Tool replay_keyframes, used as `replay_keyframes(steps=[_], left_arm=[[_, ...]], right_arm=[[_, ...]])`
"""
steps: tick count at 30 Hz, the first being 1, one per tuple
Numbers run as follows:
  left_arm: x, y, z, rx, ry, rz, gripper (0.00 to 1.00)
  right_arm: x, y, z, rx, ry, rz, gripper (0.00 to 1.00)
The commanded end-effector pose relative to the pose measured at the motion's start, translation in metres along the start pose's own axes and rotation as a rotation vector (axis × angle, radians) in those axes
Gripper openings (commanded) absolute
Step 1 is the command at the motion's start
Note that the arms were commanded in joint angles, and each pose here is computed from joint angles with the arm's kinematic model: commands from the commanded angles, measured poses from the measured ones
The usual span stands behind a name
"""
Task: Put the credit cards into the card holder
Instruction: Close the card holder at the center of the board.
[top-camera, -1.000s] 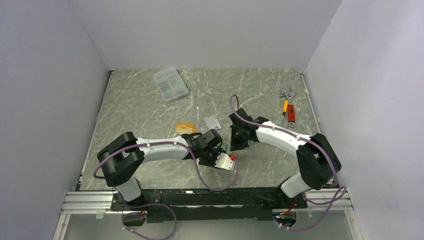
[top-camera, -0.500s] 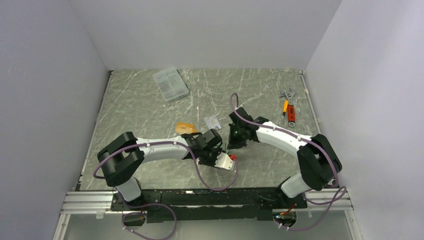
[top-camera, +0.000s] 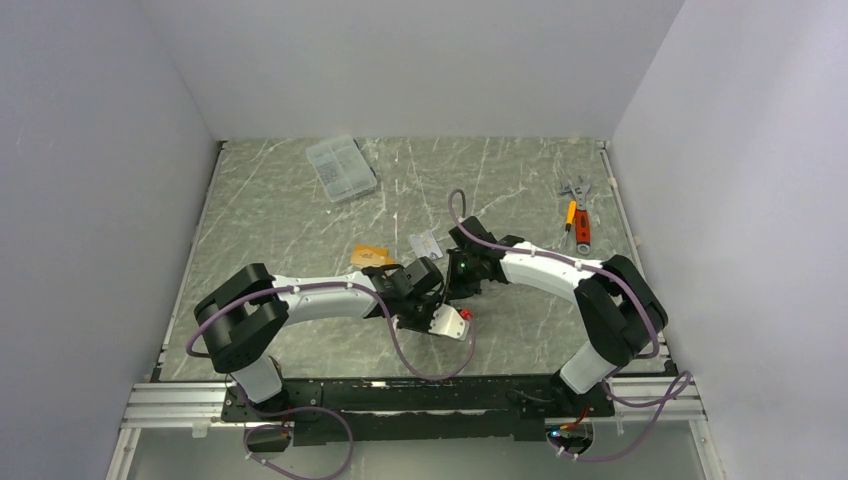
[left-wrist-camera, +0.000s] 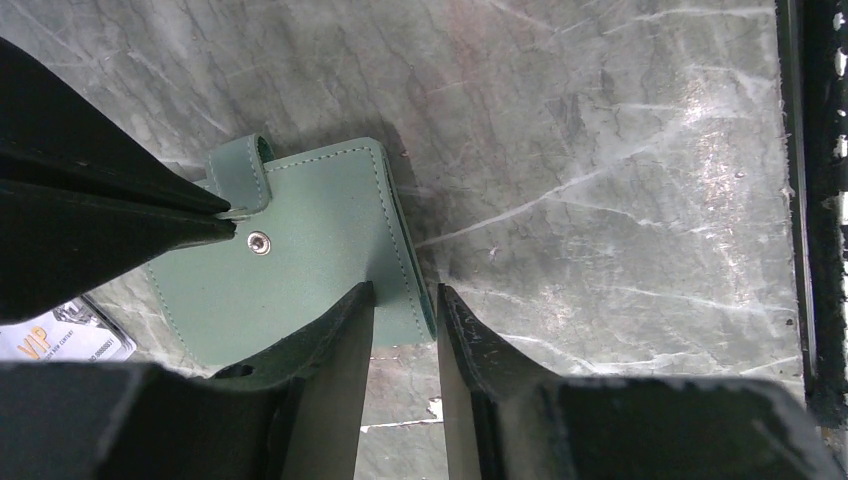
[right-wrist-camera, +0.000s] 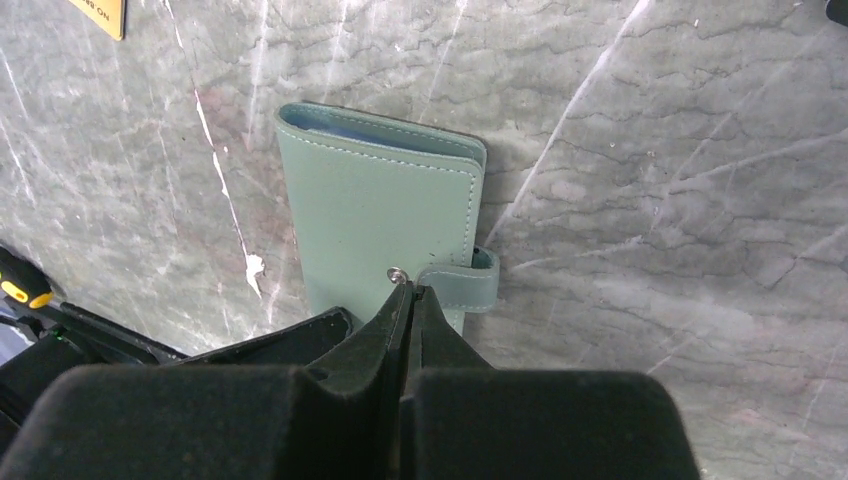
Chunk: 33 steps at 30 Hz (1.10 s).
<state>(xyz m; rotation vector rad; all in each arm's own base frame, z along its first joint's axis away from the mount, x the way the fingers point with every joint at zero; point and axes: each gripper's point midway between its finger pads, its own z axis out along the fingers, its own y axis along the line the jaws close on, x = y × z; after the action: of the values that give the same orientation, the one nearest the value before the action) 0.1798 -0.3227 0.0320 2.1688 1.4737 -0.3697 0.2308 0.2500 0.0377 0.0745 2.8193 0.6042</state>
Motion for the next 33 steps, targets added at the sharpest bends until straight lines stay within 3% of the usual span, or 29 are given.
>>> replay_keyframes(steps=[1, 14, 32, 33], left_arm=[[0.007, -0.013, 0.002, 0.053, 0.002, -0.004, 0.35], [0.007, -0.015, 0.003, 0.068, 0.0, 0.003, 0.33], [0.003, -0.006, -0.015, 0.034, -0.033, -0.01, 0.33], [0.003, -0.006, -0.016, 0.034, -0.033, -0.01, 0.33]], right_arm=[[-0.014, 0.02, 0.0, -0.058, -0.036, -0.004, 0.0], [-0.013, 0.024, 0.011, -0.051, -0.004, -0.027, 0.0], [0.009, -0.002, 0.028, 0.222, 0.103, -0.169, 0.0], [0.009, -0.002, 0.027, 0.223, 0.103, -0.169, 0.05]])
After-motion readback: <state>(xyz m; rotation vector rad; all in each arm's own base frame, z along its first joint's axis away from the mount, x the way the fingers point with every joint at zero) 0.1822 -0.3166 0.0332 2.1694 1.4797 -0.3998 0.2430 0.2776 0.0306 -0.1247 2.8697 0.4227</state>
